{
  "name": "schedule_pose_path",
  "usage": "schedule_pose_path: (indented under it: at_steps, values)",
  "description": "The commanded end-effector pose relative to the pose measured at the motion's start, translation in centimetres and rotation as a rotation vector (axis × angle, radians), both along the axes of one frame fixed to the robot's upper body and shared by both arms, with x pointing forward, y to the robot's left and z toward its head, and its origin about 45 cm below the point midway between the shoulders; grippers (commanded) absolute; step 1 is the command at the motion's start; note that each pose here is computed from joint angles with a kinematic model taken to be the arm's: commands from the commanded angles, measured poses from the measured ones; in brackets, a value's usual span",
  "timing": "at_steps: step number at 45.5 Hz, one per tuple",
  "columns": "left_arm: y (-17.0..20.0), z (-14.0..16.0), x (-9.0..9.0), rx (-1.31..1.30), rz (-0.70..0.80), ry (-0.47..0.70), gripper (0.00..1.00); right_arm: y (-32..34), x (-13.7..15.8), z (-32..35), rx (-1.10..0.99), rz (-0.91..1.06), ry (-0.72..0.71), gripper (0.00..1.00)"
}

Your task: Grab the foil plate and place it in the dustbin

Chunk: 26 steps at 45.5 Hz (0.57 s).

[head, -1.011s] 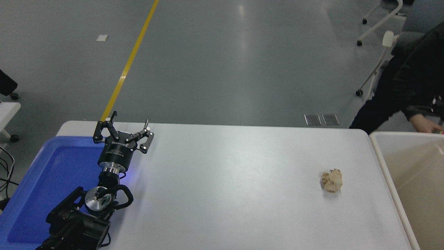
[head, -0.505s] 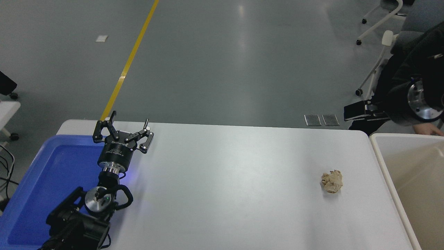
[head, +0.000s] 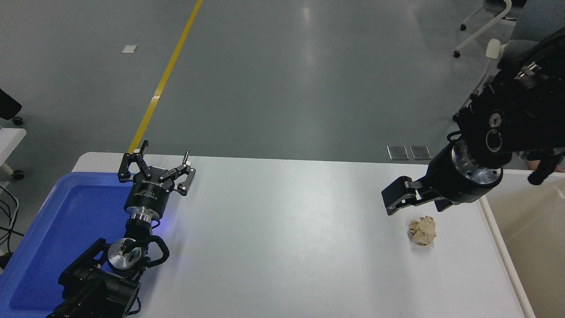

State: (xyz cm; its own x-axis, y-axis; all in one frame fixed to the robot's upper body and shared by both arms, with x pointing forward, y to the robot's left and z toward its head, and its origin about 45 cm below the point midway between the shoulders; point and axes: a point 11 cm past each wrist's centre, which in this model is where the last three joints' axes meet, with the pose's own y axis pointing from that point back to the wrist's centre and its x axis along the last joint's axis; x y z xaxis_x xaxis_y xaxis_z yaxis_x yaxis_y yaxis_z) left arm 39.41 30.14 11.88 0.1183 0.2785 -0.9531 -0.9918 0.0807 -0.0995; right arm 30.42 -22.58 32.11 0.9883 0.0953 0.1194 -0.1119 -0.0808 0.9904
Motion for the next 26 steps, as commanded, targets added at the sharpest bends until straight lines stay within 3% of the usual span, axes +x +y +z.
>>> schedule_pose_path:
  at_steps: [1, 26]
  values:
    - [0.0, 0.0, 0.0, 0.001, 0.0, 0.001, 0.99, -0.3, -0.6, 0.0, -0.026, -0.035, 0.055, 1.0]
    - [0.0, 0.0, 0.0, 0.001, 0.0, 0.001, 0.99, -1.5, -0.2, 1.2, -0.059, -0.064, 0.016, 1.0]
